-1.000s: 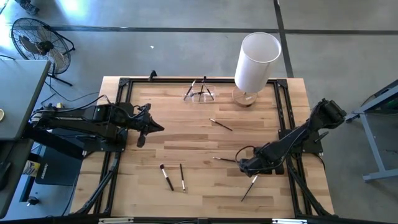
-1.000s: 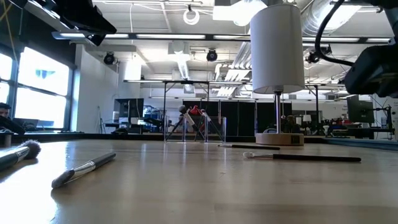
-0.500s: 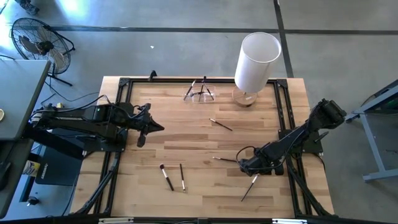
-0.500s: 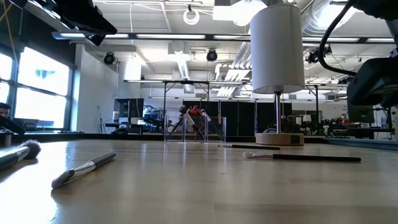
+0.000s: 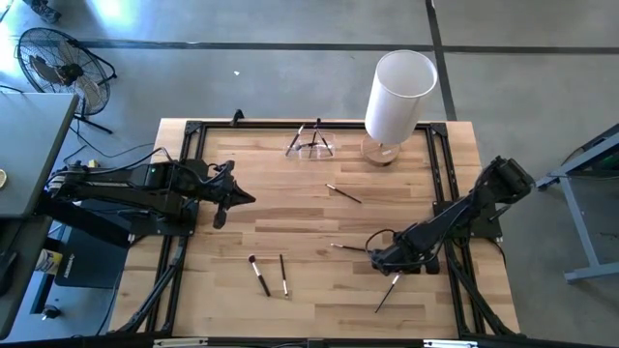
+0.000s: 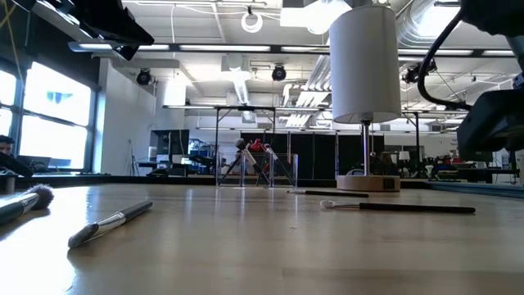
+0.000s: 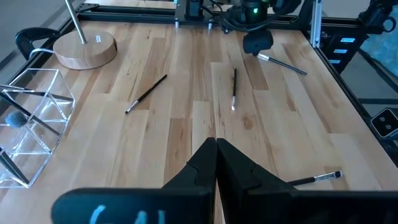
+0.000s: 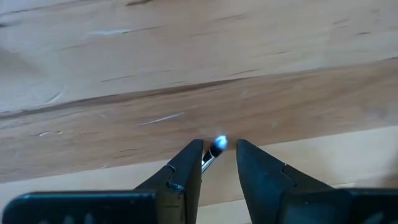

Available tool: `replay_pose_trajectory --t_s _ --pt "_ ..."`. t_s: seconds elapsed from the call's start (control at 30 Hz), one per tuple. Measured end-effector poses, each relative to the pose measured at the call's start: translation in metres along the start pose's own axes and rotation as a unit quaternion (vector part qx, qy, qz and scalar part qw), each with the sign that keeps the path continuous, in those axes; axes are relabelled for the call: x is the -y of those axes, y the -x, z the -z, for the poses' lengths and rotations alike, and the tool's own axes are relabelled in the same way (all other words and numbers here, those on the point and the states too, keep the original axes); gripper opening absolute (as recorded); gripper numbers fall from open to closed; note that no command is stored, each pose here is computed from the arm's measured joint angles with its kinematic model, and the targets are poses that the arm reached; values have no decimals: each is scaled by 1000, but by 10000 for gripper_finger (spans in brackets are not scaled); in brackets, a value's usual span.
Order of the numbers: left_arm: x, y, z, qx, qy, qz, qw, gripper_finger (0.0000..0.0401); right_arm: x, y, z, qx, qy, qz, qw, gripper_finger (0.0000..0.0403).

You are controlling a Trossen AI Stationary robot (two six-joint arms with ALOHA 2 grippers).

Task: Put items in baskets/containers
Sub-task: Put the black eyeshadow brush into the transparent organizer

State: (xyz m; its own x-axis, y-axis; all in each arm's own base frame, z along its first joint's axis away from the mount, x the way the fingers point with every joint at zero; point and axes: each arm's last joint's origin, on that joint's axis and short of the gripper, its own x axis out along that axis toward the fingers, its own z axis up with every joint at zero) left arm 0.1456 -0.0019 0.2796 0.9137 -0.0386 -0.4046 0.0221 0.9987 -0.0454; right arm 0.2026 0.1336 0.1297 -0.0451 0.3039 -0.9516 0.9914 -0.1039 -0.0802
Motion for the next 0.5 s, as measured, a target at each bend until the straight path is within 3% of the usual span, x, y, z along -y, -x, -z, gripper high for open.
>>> replay_pose_trajectory --t_s 0.23,0.5 --pt "0 0 0 -1 0 2 1000 0 -3 -10 -1 6 -4 14 1000 84" --pt "0 0 0 -2 0 2 1000 0 -4 -9 -1 24 24 -7 999 7"
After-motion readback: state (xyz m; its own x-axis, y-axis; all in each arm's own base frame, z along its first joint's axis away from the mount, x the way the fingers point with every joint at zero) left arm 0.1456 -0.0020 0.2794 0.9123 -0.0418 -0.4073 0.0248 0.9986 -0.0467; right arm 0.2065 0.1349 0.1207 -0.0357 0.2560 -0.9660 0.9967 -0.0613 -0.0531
